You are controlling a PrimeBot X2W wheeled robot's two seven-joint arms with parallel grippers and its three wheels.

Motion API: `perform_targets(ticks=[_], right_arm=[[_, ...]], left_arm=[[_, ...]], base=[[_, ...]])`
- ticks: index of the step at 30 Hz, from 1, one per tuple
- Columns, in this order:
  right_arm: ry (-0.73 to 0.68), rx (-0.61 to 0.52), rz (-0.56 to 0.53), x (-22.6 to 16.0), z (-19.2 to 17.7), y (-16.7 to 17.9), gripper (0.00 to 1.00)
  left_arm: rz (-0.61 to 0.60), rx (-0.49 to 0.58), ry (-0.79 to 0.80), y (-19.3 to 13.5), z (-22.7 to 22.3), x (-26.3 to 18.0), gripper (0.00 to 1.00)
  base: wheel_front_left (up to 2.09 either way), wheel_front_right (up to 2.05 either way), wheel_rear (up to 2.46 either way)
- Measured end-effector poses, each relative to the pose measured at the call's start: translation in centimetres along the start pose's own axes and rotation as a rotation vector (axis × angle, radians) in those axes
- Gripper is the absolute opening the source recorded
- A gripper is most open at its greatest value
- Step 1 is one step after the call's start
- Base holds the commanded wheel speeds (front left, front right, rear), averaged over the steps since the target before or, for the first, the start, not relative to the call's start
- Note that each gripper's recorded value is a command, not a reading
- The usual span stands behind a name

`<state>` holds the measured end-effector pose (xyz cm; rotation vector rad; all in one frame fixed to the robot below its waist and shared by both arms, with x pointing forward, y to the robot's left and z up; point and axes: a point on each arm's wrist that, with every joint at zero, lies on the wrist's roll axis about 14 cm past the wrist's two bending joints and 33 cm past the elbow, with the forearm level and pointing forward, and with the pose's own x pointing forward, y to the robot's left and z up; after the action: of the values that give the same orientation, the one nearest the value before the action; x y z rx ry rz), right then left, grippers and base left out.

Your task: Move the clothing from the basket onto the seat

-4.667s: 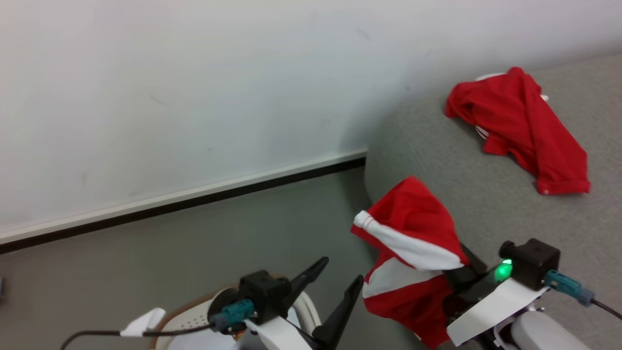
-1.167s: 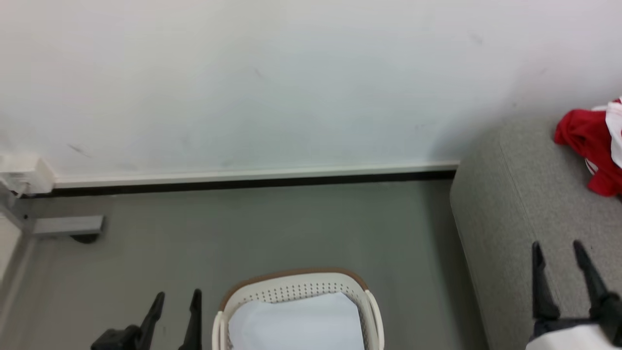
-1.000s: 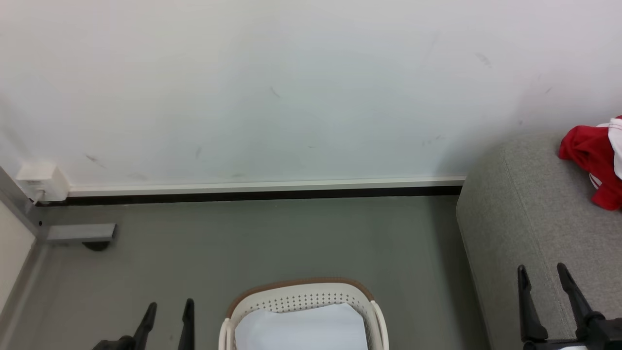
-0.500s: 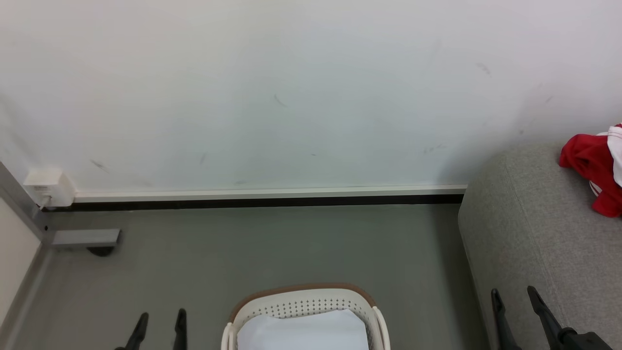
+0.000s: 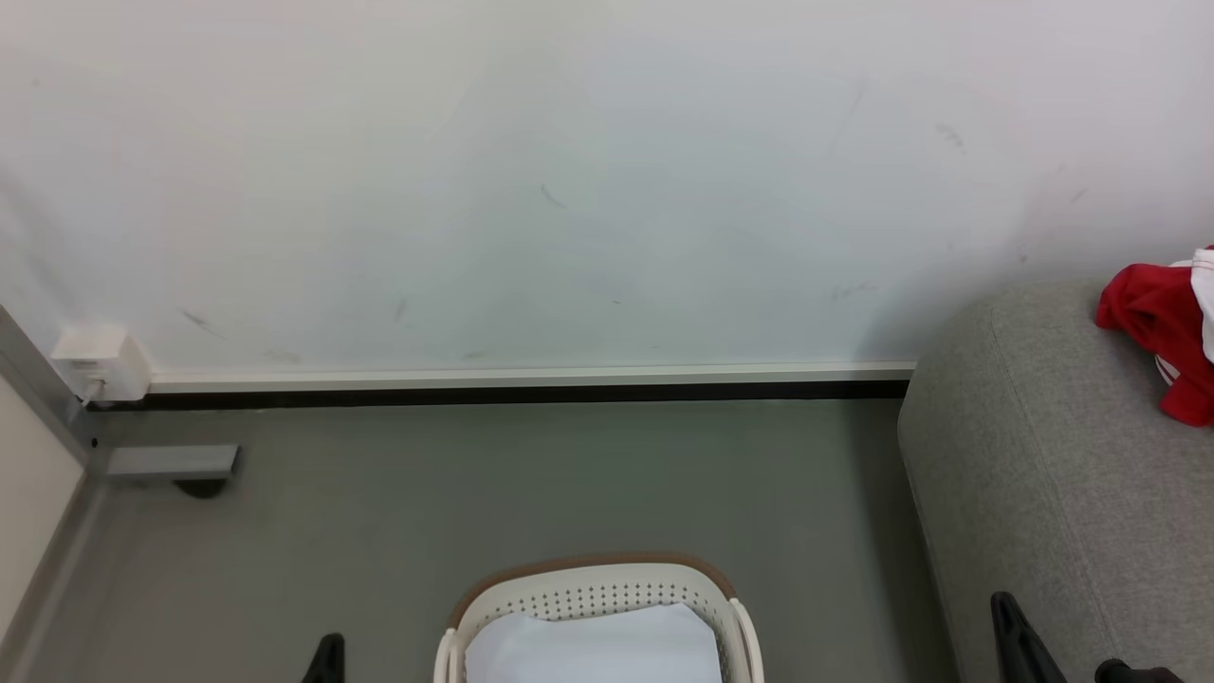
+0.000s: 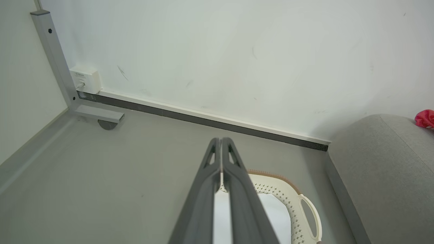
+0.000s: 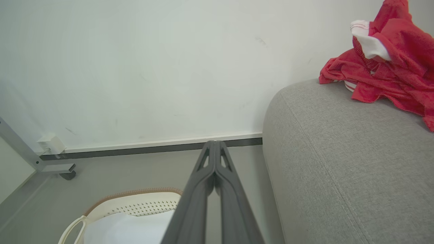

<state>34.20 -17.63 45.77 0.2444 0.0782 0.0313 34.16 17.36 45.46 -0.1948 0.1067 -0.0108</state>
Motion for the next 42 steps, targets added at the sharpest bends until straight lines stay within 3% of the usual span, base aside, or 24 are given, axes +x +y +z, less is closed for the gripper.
perform_targets(ticks=[20, 42], right_arm=[[0.001, 0.342, -0.076, 0.6, 0.6, -1.4, 0.00], [-0.028, 0.652, -0.088, 1.8, 2.0, -1.8, 0.00]], left_arm=[[0.059, -0.349, 0.031, 1.1, 0.4, 1.0, 0.00], [0.063, -0.682, 0.023, 1.3, 1.5, 2.1, 0.00]], base=[[0.00, 0.00, 0.00], [0.00, 0.00, 0.00]])
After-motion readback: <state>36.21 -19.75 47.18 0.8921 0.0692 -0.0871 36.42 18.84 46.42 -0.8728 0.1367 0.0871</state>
